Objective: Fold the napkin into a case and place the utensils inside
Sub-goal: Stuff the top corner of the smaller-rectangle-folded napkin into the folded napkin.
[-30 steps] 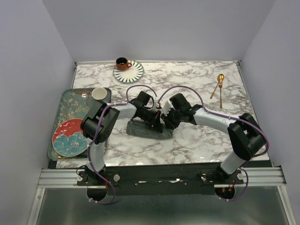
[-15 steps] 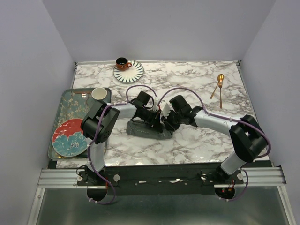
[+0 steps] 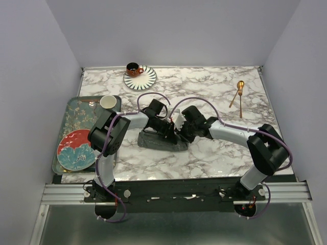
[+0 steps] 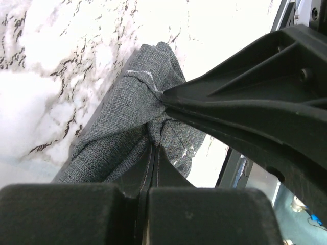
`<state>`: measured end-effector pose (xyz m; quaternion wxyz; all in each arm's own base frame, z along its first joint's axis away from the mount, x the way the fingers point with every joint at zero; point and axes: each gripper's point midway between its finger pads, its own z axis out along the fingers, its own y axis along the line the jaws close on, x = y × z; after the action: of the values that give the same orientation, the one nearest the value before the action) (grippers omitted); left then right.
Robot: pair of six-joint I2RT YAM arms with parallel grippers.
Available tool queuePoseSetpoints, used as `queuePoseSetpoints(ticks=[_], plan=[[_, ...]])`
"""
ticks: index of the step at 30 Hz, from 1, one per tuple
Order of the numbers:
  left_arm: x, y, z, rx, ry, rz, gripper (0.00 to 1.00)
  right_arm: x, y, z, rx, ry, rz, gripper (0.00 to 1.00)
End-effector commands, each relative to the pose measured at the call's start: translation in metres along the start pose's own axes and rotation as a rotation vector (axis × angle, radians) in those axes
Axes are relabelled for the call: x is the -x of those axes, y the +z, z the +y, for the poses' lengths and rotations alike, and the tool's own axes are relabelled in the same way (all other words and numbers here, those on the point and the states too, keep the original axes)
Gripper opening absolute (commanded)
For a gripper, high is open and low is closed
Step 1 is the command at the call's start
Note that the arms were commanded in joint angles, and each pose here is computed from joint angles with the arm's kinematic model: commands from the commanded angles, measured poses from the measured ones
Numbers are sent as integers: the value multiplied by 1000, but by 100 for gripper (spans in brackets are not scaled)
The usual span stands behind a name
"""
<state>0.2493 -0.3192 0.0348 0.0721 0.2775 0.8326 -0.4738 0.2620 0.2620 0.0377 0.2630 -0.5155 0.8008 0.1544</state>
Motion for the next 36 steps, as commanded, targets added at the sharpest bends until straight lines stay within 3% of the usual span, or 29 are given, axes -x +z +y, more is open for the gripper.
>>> queuePoseSetpoints(ticks=[1, 14, 27, 36], plan=[[-9, 1, 22, 69, -19, 13, 0, 9, -4, -11, -68, 4, 4, 3], [-7, 0, 22, 73, -22, 11, 0, 24, -23, -6, -63, 31, -63, 1], [36, -20, -17, 45, 58, -143, 0, 14, -16, 0, -30, 32, -37, 1], [31, -1, 14, 124, 20, -112, 0, 22, -20, -7, -70, 67, -61, 1]])
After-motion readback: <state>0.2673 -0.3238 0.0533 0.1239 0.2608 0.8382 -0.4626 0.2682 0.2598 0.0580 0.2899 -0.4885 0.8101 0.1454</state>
